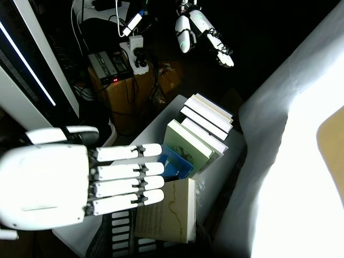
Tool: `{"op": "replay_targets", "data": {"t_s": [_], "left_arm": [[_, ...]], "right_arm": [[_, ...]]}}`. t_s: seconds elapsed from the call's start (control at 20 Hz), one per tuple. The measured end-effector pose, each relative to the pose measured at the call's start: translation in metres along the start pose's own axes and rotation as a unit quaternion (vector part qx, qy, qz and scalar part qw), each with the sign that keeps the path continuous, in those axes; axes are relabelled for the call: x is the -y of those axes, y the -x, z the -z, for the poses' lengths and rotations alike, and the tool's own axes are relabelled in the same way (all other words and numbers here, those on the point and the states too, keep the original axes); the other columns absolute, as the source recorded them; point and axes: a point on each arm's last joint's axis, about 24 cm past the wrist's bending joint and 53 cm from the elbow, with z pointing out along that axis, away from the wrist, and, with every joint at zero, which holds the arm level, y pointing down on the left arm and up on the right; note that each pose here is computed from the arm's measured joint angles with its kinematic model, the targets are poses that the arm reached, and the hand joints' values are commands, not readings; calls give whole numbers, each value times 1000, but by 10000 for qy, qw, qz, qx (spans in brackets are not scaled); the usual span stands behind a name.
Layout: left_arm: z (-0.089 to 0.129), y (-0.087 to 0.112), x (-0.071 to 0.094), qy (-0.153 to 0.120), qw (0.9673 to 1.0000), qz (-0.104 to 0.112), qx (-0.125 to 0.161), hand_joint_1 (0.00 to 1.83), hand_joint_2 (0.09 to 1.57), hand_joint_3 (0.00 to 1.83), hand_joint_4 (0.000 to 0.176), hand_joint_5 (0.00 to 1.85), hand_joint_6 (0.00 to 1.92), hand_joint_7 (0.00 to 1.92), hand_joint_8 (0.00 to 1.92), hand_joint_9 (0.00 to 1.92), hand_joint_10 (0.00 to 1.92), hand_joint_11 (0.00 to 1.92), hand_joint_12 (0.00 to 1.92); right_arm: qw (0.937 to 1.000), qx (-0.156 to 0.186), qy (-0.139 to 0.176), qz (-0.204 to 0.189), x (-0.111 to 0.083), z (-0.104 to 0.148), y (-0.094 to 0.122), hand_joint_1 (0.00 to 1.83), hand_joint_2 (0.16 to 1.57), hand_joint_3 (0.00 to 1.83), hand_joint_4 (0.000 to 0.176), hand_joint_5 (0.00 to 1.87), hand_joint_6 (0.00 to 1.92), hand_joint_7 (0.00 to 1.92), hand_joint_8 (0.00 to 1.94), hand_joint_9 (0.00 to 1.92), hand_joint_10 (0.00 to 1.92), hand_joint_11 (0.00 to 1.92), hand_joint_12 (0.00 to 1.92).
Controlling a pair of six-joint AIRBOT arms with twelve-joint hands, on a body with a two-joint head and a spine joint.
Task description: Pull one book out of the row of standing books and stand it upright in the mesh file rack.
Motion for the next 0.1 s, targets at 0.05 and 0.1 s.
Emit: {"op": "replay_targets", "data": {"t_s": [0.05, 0.1], "left_arm": [[0, -2, 1, -24, 10000, -4, -33, 137, 1293, 0, 110, 0, 0, 0, 0, 0, 0, 0, 0], [1, -2, 2, -21, 10000, 3, -37, 141, 1299, 0, 105, 0, 0, 0, 0, 0, 0, 0, 0]], "right_arm": [[10000, -9, 12, -17, 1, 5, -6, 392, 1201, 21, 63, 0, 0, 0, 0, 43, 14, 0, 0], [10000, 2, 47, -40, -1, 7, -8, 424, 1193, 14, 68, 0, 0, 0, 0, 35, 10, 0, 0]]}}
